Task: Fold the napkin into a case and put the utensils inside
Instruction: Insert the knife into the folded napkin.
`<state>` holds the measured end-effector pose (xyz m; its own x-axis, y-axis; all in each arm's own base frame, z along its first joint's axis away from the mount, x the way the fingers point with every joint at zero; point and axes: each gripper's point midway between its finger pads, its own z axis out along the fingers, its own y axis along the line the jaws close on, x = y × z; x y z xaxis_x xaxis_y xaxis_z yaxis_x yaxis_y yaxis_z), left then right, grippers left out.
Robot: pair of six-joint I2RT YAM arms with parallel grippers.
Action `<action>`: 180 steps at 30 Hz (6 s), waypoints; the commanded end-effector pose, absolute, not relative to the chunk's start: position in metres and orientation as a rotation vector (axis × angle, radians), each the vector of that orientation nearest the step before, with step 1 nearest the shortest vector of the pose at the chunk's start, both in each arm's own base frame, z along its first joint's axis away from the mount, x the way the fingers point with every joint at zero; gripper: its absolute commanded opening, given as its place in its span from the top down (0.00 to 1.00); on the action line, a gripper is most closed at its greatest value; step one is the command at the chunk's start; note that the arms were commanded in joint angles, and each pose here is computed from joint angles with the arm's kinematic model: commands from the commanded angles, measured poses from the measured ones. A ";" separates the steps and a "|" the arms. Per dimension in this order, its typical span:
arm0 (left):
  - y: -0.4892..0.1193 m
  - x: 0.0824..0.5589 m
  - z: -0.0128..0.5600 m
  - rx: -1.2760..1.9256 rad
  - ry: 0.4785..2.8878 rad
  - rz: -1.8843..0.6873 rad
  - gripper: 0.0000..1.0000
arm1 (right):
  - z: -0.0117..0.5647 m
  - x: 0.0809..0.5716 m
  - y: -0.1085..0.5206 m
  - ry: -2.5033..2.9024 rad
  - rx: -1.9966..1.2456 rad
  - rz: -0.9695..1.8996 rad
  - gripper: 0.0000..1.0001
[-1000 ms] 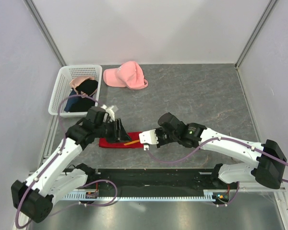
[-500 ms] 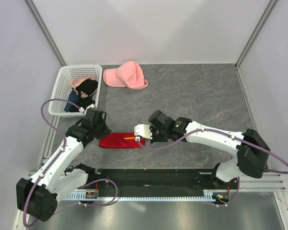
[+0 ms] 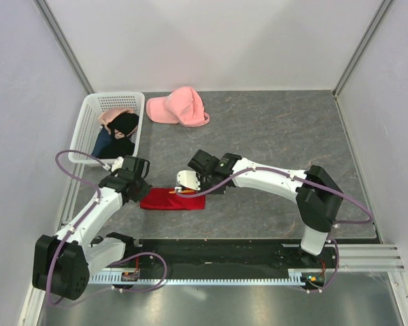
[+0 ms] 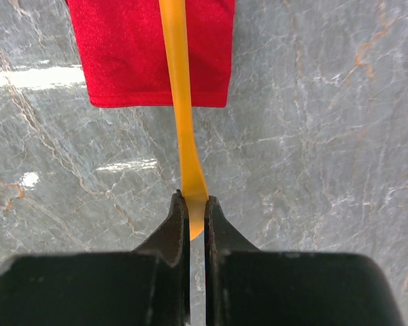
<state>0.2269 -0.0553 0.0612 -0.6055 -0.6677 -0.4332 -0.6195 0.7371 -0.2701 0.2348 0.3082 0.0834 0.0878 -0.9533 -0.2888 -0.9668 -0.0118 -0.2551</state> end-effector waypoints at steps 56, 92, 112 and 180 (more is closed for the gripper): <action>-0.055 0.227 0.035 -1.128 2.386 -0.235 0.98 | 0.052 0.242 0.390 2.142 -1.944 -0.019 1.00; -0.041 0.217 0.038 -1.172 2.343 -0.160 0.98 | 0.086 0.222 0.377 2.186 -1.926 0.034 1.00; -0.044 0.213 0.035 -1.171 2.355 -0.189 0.98 | 0.086 0.214 0.391 2.210 -1.921 0.124 1.00; -0.010 0.220 0.065 -1.192 2.224 -0.011 0.98 | 0.060 0.195 0.399 2.308 -1.866 0.223 1.00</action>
<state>0.2200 -0.0258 0.0674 -0.4633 -0.7542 -0.4653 -0.7091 0.6304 -0.3158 0.1904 0.3791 0.0511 -0.2079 -0.9652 -0.1586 -0.9780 0.2078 0.0173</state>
